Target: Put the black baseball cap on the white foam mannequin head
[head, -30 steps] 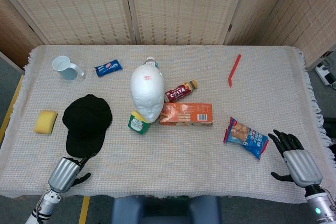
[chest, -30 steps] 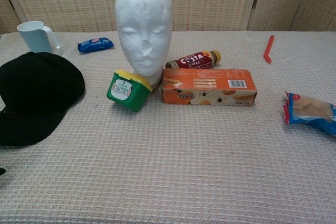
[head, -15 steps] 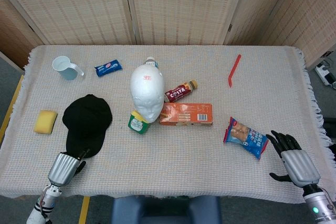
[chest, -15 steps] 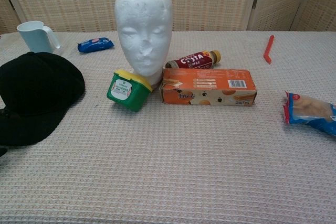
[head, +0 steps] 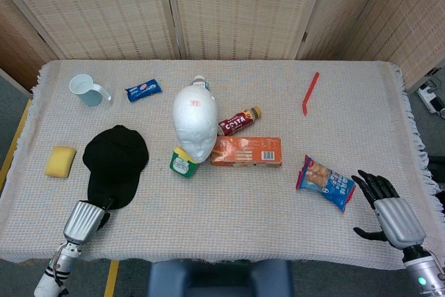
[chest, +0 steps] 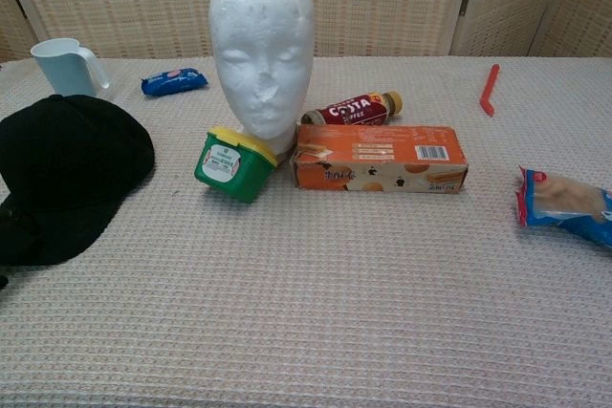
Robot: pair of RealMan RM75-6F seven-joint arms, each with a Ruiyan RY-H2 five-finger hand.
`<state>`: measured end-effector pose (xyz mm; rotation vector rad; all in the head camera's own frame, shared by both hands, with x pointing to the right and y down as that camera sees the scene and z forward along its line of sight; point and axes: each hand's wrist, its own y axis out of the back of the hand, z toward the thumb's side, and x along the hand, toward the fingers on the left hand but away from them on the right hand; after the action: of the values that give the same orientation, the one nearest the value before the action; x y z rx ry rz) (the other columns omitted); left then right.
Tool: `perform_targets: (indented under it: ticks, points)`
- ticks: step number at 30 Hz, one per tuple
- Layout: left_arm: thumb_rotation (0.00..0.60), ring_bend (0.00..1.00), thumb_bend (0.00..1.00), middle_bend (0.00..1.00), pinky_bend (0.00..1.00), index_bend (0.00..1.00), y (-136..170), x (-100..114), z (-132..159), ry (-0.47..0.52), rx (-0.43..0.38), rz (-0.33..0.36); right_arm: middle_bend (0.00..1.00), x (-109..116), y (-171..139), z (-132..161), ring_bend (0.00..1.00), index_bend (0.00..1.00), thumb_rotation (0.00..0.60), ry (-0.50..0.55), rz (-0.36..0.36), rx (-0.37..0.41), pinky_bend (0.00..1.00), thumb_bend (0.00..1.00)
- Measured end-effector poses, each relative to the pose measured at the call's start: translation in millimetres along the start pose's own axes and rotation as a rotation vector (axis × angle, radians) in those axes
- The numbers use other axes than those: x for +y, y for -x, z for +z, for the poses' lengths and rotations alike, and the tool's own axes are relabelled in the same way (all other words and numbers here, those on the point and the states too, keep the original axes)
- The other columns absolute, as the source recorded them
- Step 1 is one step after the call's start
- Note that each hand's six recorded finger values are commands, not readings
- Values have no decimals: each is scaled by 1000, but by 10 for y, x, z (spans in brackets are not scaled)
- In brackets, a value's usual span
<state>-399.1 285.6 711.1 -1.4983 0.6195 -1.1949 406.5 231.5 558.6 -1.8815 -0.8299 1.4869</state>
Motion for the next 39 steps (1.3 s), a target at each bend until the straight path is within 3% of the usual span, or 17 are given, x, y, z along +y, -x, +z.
perform_targets:
  ticks: [30, 39]
  points:
    - [600, 1000, 340, 1000, 1000, 400, -304, -25, -187, -97, 31, -22, 0, -43, -32, 0, 0, 0, 600, -15, 55, 1, 0, 39]
    - [600, 1000, 377, 1000, 1000, 522, -368, 57, -234, -68, 69, 22, 0, -68, -18, 2, 0, 0, 600, -18, 69, 2, 0, 39]
